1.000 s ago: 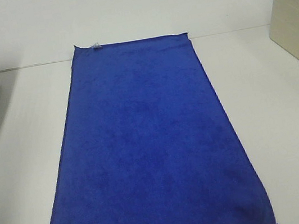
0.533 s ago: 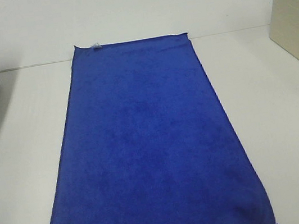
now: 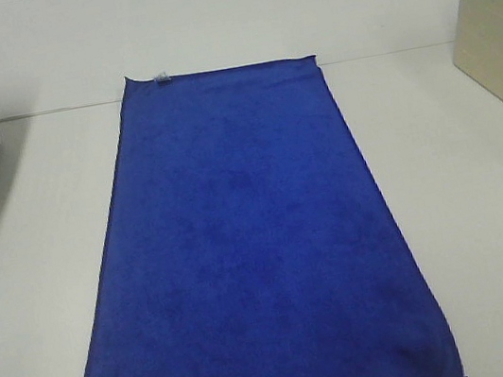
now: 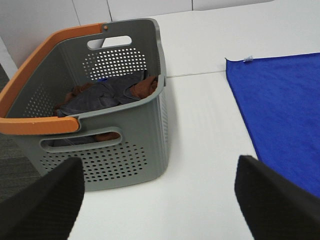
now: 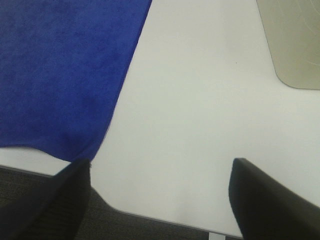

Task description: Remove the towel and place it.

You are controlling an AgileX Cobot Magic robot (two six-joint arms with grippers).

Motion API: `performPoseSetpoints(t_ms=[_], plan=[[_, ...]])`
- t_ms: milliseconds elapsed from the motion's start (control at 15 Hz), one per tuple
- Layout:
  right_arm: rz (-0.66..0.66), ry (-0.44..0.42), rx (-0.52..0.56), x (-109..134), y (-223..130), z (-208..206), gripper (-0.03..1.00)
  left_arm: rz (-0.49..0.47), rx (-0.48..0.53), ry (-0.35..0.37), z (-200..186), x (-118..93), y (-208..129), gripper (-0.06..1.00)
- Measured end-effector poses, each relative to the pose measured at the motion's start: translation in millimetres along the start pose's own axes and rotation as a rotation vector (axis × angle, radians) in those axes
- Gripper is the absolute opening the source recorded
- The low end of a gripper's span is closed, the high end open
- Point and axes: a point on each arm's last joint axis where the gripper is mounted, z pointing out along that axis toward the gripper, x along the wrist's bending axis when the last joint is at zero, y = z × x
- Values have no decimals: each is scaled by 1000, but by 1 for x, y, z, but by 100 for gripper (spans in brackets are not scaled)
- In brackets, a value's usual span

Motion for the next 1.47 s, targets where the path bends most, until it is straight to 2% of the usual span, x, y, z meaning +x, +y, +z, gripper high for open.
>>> performPoseSetpoints(t_ms=[67,133,200,267,467,733,1467], plan=[[-1,0,0,0,0,0,75,-7,29,-15,-4,-1,0,78],[-4,0,0,0,0,0,75,7,118,-25,-7,-2,-6,78],[-4,0,0,0,0,0,75,7,118,-25,-7,-2,-6,78],[-12,0,0,0,0,0,75,13,188,-35,-7,-3,-17,78],[-20,0,0,0,0,0,75,13,191,-35,-8,-3,-17,78],[-36,-9,-60,2,-5,-6,75,12,191,-35,-8,-3,-17,78],[-36,-9,-60,2,-5,-6,75,-21,192,-32,-8,-3,-17,78]])
